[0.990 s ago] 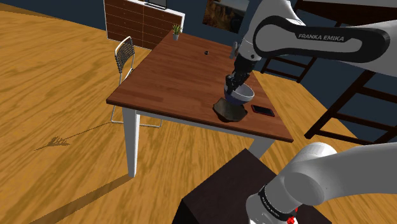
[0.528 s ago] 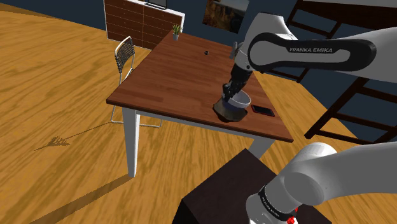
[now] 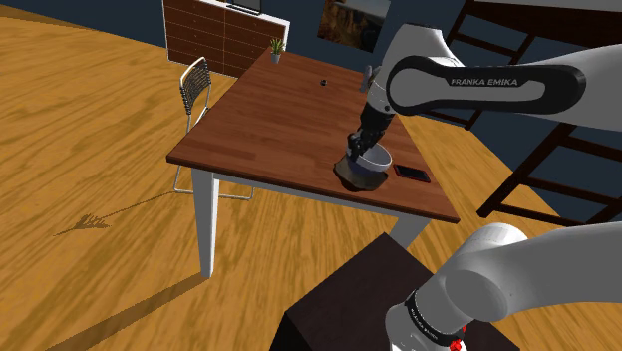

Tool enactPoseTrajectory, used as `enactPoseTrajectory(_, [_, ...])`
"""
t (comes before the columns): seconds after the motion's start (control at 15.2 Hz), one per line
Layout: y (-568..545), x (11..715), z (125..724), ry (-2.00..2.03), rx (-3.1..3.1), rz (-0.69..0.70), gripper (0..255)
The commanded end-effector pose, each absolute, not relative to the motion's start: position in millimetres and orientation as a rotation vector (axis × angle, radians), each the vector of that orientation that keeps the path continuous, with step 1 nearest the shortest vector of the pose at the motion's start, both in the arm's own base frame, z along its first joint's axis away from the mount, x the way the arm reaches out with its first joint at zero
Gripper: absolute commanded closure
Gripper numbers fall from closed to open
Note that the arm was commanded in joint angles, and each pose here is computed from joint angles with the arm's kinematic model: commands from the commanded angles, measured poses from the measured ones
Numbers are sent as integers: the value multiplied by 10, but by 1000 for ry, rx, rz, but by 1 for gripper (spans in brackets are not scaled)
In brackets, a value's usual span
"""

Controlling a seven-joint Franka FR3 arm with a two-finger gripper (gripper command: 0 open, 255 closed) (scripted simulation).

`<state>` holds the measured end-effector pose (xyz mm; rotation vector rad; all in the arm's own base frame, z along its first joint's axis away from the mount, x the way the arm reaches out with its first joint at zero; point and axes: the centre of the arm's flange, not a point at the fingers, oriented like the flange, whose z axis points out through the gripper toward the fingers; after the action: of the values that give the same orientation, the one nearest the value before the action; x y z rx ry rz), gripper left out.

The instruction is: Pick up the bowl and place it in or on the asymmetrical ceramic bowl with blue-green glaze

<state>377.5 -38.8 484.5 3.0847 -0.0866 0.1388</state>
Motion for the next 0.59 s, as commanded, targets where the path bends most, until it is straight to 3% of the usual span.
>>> enactPoseTrajectory(0.0, [-388,3775,4846,-87,3085,139,0])
enactPoseTrajectory(0.33, [-388,3775,4846,-87,3085,139,0])
enactPoseTrajectory(0.53, [-366,3740,5240,-87,3085,139,0])
